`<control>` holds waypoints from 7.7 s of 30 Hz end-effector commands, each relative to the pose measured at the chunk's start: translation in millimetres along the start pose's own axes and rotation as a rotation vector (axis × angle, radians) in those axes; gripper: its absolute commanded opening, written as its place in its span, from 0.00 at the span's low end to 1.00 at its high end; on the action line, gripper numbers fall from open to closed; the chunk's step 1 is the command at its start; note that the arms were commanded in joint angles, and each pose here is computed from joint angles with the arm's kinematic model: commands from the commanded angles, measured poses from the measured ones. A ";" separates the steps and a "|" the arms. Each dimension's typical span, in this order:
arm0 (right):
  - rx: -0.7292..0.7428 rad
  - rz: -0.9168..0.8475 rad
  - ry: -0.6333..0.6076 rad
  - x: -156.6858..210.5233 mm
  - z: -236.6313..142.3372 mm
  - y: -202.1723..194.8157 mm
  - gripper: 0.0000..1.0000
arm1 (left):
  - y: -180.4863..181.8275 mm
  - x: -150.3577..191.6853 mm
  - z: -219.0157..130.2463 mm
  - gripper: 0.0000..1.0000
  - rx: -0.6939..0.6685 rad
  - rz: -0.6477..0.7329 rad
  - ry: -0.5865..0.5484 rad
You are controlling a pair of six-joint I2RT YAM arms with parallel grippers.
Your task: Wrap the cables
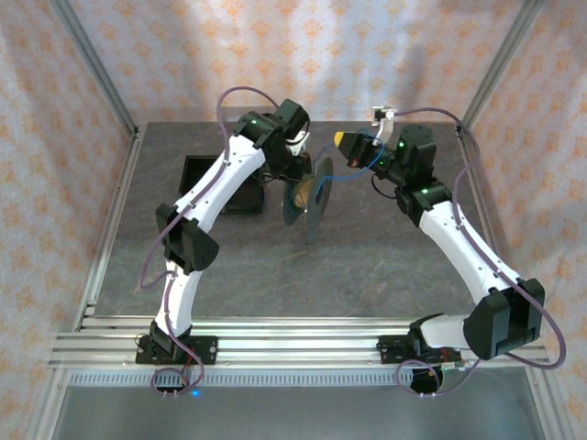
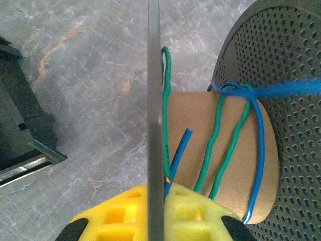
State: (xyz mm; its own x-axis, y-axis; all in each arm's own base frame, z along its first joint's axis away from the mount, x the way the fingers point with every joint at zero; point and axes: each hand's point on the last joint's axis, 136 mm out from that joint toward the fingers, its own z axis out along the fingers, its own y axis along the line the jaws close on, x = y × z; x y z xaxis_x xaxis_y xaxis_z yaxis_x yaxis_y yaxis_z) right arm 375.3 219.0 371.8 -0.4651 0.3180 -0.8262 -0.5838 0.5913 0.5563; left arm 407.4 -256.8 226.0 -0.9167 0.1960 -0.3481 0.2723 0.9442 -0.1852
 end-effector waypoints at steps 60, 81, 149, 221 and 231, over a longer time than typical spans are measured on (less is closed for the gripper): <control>0.142 -0.190 0.263 141.7 14.7 -12.1 0.58 | 84.9 -99.6 -205.3 0.00 -0.027 -0.225 -0.967; -0.161 0.600 0.112 -34.5 -17.0 51.9 0.65 | 59.4 -63.1 -198.0 0.00 -0.200 -0.019 -1.190; 0.213 -0.341 0.643 257.7 -28.3 10.2 0.00 | 124.7 -101.0 -239.2 0.00 0.152 -0.525 -0.904; 0.769 -0.365 0.536 84.9 -39.0 -183.7 0.00 | -38.7 21.8 -120.9 0.00 0.183 0.422 -0.189; 0.744 -0.401 0.469 56.6 -38.4 -165.1 0.00 | -15.0 27.1 -64.3 0.00 -0.075 0.504 -0.073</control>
State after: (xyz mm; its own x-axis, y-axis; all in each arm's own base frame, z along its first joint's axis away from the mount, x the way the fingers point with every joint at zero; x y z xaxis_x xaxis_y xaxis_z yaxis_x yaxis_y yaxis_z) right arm 414.2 116.8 206.7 -0.6853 -0.2651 -0.6783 -0.2915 0.9534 -0.0781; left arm 351.5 -268.4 302.2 -0.6411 0.5560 -0.5291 0.6667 0.7449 -0.0251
